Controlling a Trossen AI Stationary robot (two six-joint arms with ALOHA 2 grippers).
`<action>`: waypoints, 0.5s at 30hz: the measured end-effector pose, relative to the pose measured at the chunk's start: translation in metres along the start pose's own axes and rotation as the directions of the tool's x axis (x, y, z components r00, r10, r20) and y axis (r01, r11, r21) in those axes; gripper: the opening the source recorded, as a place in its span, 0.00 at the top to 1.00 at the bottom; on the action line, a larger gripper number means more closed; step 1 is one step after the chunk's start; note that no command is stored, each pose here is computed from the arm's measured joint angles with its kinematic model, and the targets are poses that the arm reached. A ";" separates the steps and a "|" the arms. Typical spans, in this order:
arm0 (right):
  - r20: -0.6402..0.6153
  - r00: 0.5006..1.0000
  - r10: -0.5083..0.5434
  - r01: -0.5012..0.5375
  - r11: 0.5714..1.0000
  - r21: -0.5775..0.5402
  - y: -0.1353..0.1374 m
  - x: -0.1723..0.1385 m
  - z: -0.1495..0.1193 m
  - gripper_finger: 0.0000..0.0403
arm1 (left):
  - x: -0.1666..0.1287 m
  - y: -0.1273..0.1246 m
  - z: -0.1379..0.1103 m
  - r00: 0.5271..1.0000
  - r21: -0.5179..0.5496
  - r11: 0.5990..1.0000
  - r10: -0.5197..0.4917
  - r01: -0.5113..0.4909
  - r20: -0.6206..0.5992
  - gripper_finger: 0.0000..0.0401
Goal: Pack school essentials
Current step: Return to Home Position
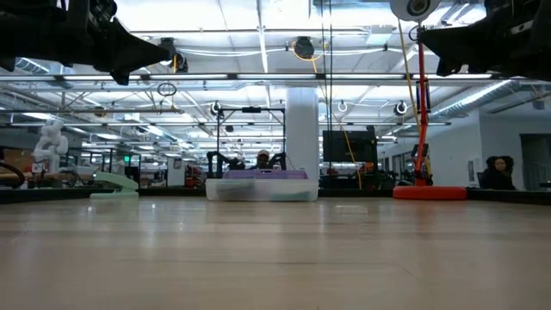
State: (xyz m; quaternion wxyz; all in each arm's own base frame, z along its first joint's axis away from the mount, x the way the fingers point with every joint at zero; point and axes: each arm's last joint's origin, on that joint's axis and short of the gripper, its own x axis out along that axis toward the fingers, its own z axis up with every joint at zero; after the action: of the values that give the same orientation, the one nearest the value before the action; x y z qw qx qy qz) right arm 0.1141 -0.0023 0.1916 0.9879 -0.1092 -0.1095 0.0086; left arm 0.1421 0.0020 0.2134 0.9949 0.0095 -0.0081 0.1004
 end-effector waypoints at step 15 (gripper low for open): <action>-0.046 0.999 0.011 -0.010 1.000 0.015 0.001 -0.007 -0.004 1.00 | 0.000 0.000 0.000 1.000 0.006 1.000 0.000 0.000 0.001 0.98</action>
State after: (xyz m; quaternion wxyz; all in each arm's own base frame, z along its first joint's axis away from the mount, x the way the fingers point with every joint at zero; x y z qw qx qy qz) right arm 0.1084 -0.0020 0.1862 0.9909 -0.1029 -0.0860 0.0122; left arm 0.1421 0.0020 0.2135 0.9948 0.0126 -0.0085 0.1005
